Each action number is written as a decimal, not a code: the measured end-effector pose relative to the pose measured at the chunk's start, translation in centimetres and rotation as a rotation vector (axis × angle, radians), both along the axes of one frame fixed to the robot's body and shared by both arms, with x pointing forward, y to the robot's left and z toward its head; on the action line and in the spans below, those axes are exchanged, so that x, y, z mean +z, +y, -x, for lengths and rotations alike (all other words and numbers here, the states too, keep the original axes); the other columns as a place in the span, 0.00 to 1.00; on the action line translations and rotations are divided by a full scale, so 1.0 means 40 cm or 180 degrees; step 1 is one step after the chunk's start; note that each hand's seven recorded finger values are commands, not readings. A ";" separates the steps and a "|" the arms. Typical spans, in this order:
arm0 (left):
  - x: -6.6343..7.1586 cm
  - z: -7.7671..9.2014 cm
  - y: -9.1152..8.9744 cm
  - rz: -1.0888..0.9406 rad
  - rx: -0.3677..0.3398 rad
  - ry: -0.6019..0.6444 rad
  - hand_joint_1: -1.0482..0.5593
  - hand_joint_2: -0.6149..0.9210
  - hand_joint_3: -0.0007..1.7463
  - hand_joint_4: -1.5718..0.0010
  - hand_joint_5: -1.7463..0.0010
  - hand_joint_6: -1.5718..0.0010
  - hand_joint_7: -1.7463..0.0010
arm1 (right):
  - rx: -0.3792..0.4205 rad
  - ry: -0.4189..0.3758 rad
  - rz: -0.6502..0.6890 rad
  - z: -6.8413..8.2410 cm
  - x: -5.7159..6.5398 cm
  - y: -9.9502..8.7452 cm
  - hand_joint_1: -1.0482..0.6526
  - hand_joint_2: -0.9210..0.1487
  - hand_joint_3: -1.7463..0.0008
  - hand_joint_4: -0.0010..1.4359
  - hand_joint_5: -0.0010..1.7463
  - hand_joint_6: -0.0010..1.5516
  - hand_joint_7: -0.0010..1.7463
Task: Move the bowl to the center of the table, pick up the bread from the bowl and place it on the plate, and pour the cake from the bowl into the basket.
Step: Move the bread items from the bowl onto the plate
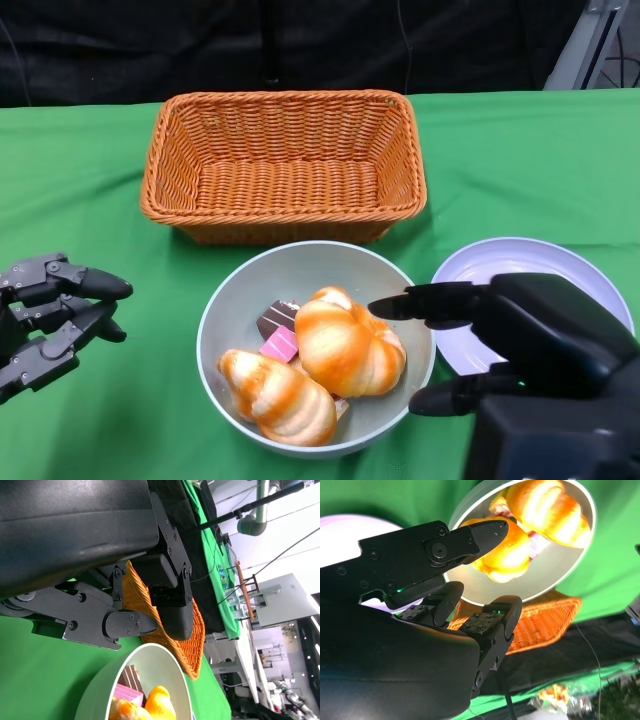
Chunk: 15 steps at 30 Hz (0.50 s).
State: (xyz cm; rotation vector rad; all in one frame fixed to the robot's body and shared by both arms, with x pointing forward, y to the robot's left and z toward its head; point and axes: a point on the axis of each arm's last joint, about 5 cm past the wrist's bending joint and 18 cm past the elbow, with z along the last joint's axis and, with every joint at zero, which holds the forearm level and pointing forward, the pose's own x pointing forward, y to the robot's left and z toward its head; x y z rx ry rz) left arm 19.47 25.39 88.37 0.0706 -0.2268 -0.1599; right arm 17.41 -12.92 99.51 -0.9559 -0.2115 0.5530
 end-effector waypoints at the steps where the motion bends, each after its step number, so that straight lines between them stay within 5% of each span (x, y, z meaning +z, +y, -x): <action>1: -0.001 0.000 0.000 -0.0020 -0.0003 0.0005 0.60 1.00 0.20 0.52 0.28 0.42 0.58 | 0.0006 -0.0003 0.0064 -0.004 -0.001 0.005 0.17 0.00 0.95 0.46 0.09 0.34 0.00; 10: -0.011 0.001 -0.006 -0.0053 -0.0019 -0.0027 0.61 1.00 0.20 0.51 0.29 0.41 0.58 | 0.0044 0.0033 0.0499 -0.053 -0.026 0.058 0.15 0.00 0.93 0.44 0.06 0.30 0.00; 15: -0.013 0.000 -0.010 -0.0102 -0.0037 -0.0051 0.61 1.00 0.20 0.50 0.30 0.41 0.58 | 0.0084 0.0278 0.0655 -0.091 -0.025 0.082 0.15 0.00 0.90 0.40 0.04 0.26 0.00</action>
